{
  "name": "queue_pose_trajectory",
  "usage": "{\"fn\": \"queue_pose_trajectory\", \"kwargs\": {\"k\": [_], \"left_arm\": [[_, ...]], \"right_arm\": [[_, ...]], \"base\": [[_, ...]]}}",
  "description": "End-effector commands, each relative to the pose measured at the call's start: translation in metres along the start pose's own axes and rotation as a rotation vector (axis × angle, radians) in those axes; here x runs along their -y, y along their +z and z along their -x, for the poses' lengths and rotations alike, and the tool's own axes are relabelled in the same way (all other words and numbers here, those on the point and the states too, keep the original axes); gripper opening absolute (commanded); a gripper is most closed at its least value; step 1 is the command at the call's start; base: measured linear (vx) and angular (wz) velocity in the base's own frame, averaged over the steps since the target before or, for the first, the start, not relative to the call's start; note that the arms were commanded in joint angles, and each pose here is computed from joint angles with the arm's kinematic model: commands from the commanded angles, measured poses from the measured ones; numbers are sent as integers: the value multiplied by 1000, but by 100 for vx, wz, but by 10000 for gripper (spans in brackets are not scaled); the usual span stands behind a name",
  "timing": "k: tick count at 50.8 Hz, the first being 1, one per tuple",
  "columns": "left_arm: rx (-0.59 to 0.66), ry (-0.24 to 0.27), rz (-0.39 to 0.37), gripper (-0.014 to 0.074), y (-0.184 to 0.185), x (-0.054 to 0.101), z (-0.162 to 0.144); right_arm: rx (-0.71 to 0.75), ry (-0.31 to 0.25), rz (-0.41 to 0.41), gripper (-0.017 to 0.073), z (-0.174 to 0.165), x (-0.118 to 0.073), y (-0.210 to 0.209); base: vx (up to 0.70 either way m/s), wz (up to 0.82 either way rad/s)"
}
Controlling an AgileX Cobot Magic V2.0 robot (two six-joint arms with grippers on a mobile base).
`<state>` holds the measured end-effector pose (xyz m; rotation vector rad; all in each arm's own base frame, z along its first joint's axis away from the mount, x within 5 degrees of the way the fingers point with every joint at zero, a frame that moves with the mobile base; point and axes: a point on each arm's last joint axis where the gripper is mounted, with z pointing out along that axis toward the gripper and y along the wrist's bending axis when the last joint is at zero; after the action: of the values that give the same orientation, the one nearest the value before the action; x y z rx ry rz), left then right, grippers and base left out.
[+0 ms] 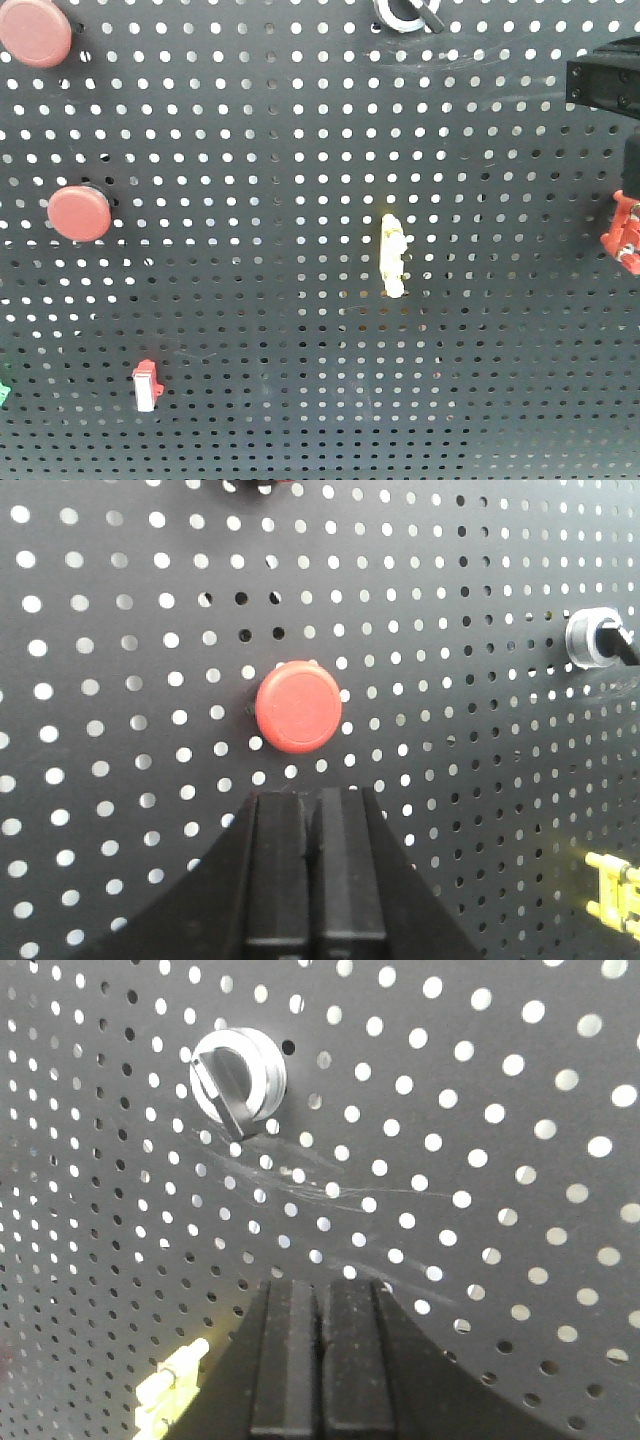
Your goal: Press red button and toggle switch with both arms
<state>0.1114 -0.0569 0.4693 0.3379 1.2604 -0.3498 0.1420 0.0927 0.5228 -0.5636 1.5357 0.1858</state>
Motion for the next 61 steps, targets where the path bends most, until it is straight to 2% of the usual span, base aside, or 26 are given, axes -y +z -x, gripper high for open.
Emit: {"fn": "queue_pose_trajectory", "kwargs": {"k": [1, 4, 9, 10, 17, 23, 29, 36, 39, 42, 49, 61], "left_arm": [[105, -11, -14, 2, -2, 1, 16], [103, 3, -13, 2, -2, 1, 13], [75, 144, 55, 2, -16, -6, -2], [72, 157, 77, 2, -21, -8, -5], [-14, 110, 232, 2, -66, -17, -71], [-74, 125, 332, 2, -98, -17, -134], [-101, 130, 383, 2, -122, -14, -181], [-132, 124, 392, 2, -140, -10, -229], [-143, 121, 393, 2, -144, -9, -239], [-212, 108, 398, 2, -144, -10, -242], [-256, 99, 401, 2, -145, -10, -247], [-268, 97, 401, 2, -145, -10, -248]], "right_arm": [[104, -13, -15, 0, 14, 4, -7], [104, -13, -15, 0, 14, 4, -7], [104, -13, -15, 0, 14, 4, -7], [104, -13, -15, 0, 14, 4, -7], [104, -13, -15, 0, 14, 4, -7], [104, -13, -15, 0, 14, 4, -7], [104, -13, -15, 0, 14, 4, -7], [104, -13, -15, 0, 14, 4, -7], [104, -13, -15, 0, 14, 4, -7], [101, -13, -15, 0, 14, 4, -7], [102, -13, -15, 0, 14, 4, -7], [104, -13, -15, 0, 14, 4, -7]], "base": [[0, 0], [0, 0], [0, 0], [0, 0], [0, 0], [0, 0], [0, 0], [0, 0], [0, 0], [0, 0], [0, 0], [0, 0]]}}
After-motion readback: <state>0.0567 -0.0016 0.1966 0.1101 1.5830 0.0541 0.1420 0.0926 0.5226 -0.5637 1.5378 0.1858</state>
